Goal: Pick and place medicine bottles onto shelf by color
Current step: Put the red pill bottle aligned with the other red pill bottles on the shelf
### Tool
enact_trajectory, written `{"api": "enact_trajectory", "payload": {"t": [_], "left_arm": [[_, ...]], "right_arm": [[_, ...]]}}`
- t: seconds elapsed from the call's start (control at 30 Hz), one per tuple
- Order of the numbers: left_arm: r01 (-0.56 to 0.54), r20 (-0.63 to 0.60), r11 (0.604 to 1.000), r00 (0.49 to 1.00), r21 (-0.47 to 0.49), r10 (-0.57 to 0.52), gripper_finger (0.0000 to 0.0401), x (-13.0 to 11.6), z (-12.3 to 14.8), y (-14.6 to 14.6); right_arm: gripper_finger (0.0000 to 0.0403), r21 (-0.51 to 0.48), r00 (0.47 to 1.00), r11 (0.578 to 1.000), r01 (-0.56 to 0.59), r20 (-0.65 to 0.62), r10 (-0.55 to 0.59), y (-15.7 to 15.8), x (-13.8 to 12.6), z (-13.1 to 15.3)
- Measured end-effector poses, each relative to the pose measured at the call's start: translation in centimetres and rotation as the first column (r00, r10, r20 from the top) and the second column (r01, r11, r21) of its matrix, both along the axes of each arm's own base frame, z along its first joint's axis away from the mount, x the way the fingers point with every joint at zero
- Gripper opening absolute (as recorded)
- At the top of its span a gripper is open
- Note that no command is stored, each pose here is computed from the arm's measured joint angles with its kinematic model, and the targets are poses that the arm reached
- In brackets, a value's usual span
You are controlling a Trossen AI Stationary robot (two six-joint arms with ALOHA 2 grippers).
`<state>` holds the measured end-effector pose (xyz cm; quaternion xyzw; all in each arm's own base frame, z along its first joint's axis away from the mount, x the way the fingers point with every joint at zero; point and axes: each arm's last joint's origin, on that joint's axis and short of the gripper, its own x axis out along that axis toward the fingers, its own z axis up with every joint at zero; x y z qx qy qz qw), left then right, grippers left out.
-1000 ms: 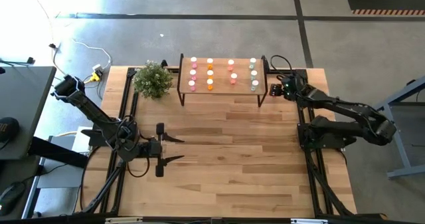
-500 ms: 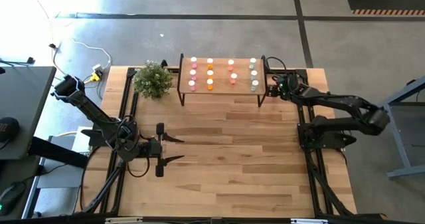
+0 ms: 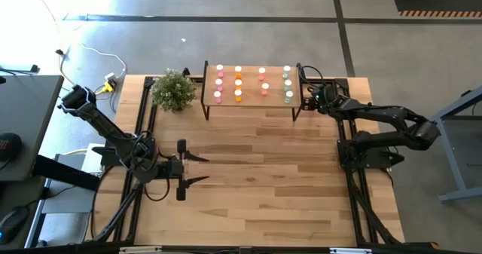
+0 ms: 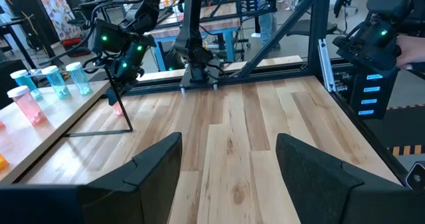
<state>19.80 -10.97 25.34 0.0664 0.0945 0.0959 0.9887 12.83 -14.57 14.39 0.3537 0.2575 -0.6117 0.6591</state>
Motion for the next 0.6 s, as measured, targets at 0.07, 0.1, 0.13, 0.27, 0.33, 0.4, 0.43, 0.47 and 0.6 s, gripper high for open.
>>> {"api": "enact_trajectory", "payload": {"t": [0.07, 0.1, 0.13, 0.27, 0.33, 0.4, 0.43, 0.47, 0.6], "left_arm": [[0.0, 0.0, 1.0, 1.0, 0.001, 0.0, 0.0234, 0.0, 0.0, 0.0], [0.0, -0.001, 1.0, 1.0, 0.002, 0.0, 0.0234, 0.0, -0.01, 0.0], [0.0, -0.001, 1.0, 1.0, 0.002, 0.0, 0.0234, 0.0, -0.01, 0.0], [0.0, 0.0, 1.0, 1.0, 0.001, 0.0, 0.0234, 0.0, 0.0, 0.01], [0.0, 0.0, 1.0, 1.0, 0.002, 0.0, 0.0234, 0.0, 0.0, 0.01], [0.0, 0.0, 1.0, 1.0, 0.002, 0.0, 0.0234, 0.0, 0.0, 0.01], [0.0, 0.0, 1.0, 1.0, 0.002, 0.0, 0.0234, 0.0, 0.0, 0.0], [0.0, 0.0, 1.0, 1.0, 0.002, 0.0, 0.0234, 0.0, -0.01, 0.01], [0.0, 0.0, 1.0, 1.0, 0.0, 0.0, 0.0234, 0.0, 0.0, 0.01]], "right_arm": [[0.0193, -0.004, 1.0, 1.0, 0.0, 0.004, 0.0, -0.03, 0.03, 0.03], [0.0184, -0.004, 1.0, 1.0, 0.0, 0.004, 0.0, -0.03, 0.03, 0.03], [0.0176, -0.005, 1.0, 1.0, 0.0, 0.004, 0.0, -0.04, 0.03, 0.03], [0.0148, -0.005, 1.0, 1.0, -0.006, 0.0, 0.006, -0.04, 0.04, 0.04], [0.0139, -0.006, 1.0, 1.0, -0.006, 0.0, 0.006, -0.04, 0.04, 0.04], [0.0133, -0.006, 1.0, 1.0, -0.011, -0.004, 0.011, -0.04, 0.04, 0.04], [0.0131, -0.006, 1.0, 1.0, -0.012, -0.004, 0.012, -0.04, 0.04, 0.04], [0.013, -0.006, 1.0, 1.0, -0.012, -0.004, 0.012, -0.04, 0.04, 0.04], [0.0128, -0.006, 1.0, 1.0, -0.012, -0.005, 0.012, -0.04, 0.03, 0.04]]}}
